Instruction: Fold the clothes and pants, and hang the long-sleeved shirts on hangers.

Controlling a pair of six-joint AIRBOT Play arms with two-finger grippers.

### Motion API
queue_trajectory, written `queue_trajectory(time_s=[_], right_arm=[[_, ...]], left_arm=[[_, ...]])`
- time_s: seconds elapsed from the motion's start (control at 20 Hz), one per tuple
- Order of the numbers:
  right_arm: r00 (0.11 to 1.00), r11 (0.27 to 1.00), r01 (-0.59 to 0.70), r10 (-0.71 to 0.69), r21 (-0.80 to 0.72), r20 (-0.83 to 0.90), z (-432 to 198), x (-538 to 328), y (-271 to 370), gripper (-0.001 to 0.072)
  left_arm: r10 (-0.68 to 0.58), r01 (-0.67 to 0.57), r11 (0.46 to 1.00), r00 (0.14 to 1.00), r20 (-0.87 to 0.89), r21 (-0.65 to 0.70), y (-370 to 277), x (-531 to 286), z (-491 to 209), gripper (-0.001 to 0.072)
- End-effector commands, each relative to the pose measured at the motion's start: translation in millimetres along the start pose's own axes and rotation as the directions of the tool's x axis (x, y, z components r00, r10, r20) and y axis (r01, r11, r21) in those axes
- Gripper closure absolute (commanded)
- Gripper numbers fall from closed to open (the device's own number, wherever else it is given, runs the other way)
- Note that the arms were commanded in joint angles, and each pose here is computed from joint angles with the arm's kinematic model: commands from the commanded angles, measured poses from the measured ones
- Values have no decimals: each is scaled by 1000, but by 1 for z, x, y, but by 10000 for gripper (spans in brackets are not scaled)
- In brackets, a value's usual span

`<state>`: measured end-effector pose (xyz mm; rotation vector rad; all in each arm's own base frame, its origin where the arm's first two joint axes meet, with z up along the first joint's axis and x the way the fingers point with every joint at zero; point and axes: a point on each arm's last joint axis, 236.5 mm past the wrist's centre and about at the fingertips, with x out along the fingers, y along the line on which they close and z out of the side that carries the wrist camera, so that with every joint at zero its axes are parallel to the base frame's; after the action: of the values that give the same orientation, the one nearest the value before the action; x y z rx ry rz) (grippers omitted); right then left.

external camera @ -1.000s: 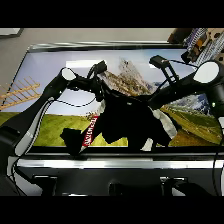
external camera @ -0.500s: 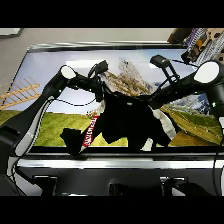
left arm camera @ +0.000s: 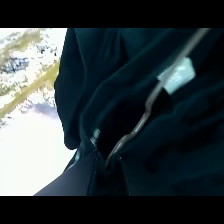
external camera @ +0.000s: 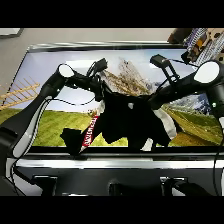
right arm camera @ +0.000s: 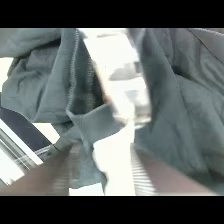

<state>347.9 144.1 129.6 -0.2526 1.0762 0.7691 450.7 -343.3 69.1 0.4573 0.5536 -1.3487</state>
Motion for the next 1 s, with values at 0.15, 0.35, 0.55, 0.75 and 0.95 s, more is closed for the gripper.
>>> queue_trajectory(time_s=[0.15, 0.35, 0.55, 0.75, 0.95], right_arm=[[960, 959, 276, -278, 59, 26, -10, -69, -28, 197], [897, 889, 415, -435, 196, 74, -42, -142, -40, 198], [833, 801, 487, -546, 350, 92, -74, -188, -58, 207], [822, 814, 512, -557, 274, 117, -71, -185, -71, 220], [873, 890, 420, -450, 178, 191, -38, -138, -94, 57]], left_arm=[[69, -69, 998, 997, 31, 7, 8, -37, 20, 683], [108, -110, 993, 993, 54, 43, 3, -61, 42, 684], [155, -166, 980, 983, 99, 107, -16, -98, 79, 684], [161, -186, 964, 977, 138, 188, -56, -134, 116, 684], [173, -202, 946, 976, 133, 252, -86, -154, 133, 684]])
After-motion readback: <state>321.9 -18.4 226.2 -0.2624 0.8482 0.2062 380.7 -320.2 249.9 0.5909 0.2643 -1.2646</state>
